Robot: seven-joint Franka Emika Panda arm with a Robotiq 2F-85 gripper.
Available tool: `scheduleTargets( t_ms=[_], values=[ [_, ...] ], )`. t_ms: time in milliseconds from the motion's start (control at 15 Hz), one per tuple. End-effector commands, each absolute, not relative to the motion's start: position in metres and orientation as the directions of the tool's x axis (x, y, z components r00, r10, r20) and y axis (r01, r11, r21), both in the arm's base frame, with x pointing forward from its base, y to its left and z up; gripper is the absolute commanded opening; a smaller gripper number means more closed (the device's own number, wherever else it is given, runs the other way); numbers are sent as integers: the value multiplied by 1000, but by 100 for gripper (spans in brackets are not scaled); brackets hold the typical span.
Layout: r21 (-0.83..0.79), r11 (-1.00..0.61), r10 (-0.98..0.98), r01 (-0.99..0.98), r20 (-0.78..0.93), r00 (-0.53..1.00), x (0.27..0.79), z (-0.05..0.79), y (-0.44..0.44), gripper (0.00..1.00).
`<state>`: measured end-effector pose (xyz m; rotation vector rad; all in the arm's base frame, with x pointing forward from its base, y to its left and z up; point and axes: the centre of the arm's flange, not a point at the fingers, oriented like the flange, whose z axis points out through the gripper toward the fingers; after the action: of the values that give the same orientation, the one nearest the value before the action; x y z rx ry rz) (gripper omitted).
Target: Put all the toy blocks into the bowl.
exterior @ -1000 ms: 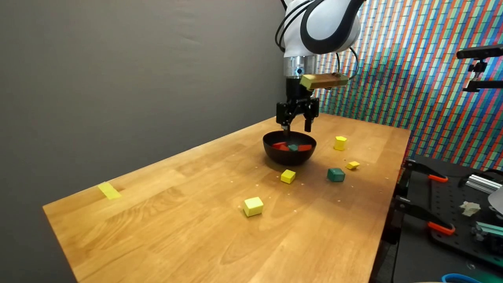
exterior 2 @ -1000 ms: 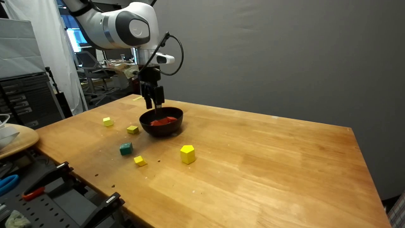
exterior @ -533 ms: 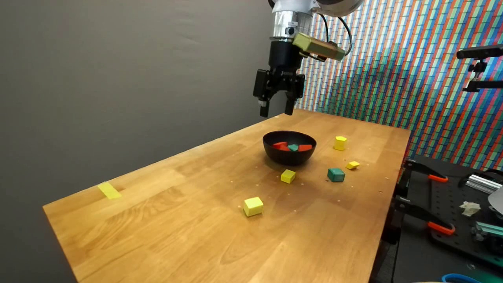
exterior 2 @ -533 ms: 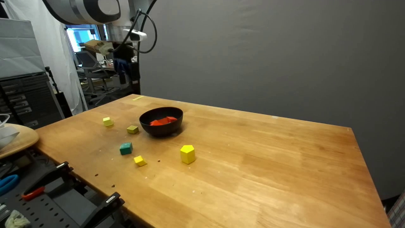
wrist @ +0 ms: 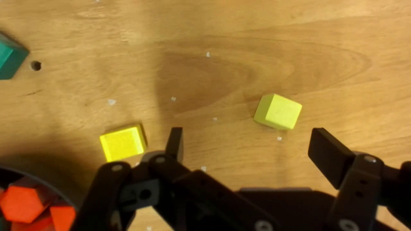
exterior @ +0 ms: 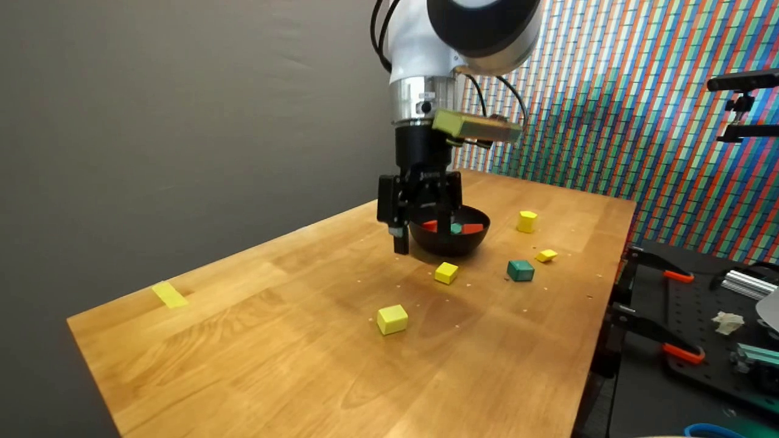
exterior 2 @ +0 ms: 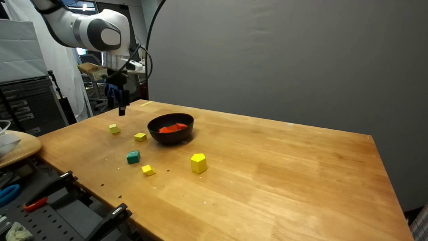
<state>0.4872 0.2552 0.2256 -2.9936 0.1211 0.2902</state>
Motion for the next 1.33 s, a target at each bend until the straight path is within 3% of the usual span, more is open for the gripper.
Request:
scheduleTargets(
  t_ms=[0, 333, 400, 533, 1000, 1267],
  values=[
    [-119, -991, -27, -56, -236, 971, 510, 183, 291, 100],
    [-116, -993, 18, -14, -269, 963, 514, 150, 326, 98],
    [-118, -993, 24, -9, -270, 962, 515, 147, 330, 73],
    [-122, -992, 27, -7, -275, 961, 517, 143, 335, 71],
    [-109, -994, 6, -22, -245, 969, 527, 158, 326, 16],
    [-108, -992, -43, -62, -163, 986, 526, 220, 287, 16]
  ],
)
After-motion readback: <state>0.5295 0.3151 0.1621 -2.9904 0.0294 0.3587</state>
